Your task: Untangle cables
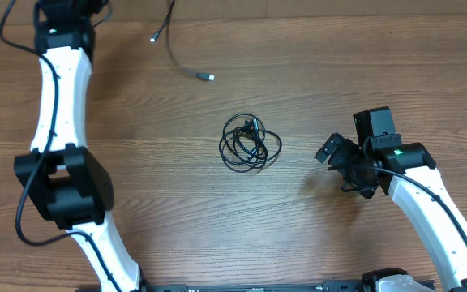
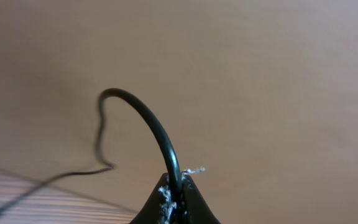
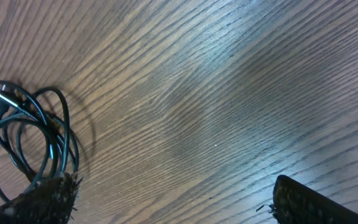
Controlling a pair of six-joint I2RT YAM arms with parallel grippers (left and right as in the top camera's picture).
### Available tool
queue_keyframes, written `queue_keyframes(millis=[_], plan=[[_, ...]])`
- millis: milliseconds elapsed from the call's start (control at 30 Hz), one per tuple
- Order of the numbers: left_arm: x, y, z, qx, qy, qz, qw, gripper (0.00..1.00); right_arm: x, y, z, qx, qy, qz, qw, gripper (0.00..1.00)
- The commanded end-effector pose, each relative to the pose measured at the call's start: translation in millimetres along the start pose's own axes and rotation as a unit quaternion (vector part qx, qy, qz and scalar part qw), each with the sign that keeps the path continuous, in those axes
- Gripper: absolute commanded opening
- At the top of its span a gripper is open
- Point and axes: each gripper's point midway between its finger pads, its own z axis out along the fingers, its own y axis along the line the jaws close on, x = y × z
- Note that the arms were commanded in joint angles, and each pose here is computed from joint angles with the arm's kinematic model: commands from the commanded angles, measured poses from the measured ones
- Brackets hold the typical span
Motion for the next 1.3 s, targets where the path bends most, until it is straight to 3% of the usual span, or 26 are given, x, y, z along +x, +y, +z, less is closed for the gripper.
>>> queue_keyframes(millis=[0,200,233,267,300,433,667,800,900,1000,1133,1267], plan=[[-5,92,11,-0.076,-0.004,0.039,0.996,0.04,2,-4,1,0.01,-0.001,-0.019,1.0,1.0],[-60,224,-31,-0.209,-0.069,0.054,0.974,0.07,7,-10,1,0.022,0.011,-0.017,1.0,1.0],[-68,234,-39,-0.224,-0.074,0.068,0.969,0.22,8,-10,1,0.023,0.011,-0.017,1.0,1.0],[-75,243,-47,-0.237,-0.079,0.085,0.965,0.66,8,-10,1,0.023,0.011,-0.017,1.0,1.0],[-83,252,-57,-0.252,-0.082,0.108,0.958,1.0,8,-10,1,0.022,0.011,-0.017,1.0,1.0],[-103,277,-86,-0.289,-0.073,0.174,0.938,1.0,6,-9,1,0.019,0.008,-0.017,1.0,1.0],[-122,292,-131,-0.311,-0.07,0.148,0.936,1.0,5,-8,1,0.018,0.007,-0.017,1.0,1.0],[-97,265,-120,-0.236,-0.011,0.122,0.964,1.0,5,-8,1,0.018,0.007,-0.017,1.0,1.0],[-62,250,-106,-0.194,0.039,0.044,0.979,0.99,6,-8,1,0.018,0.008,-0.017,1.0,1.0],[-34,266,-102,-0.26,0.059,-0.011,0.964,1.0,7,-8,1,0.016,0.01,-0.017,1.0,1.0],[0,286,-94,-0.359,0.076,0.003,0.93,1.0,9,-9,1,0.018,0.015,-0.016,1.0,1.0],[12,287,-83,-0.384,0.075,0.013,0.92,1.0,12,-12,1,0.024,0.021,-0.016,0.999,1.0]])
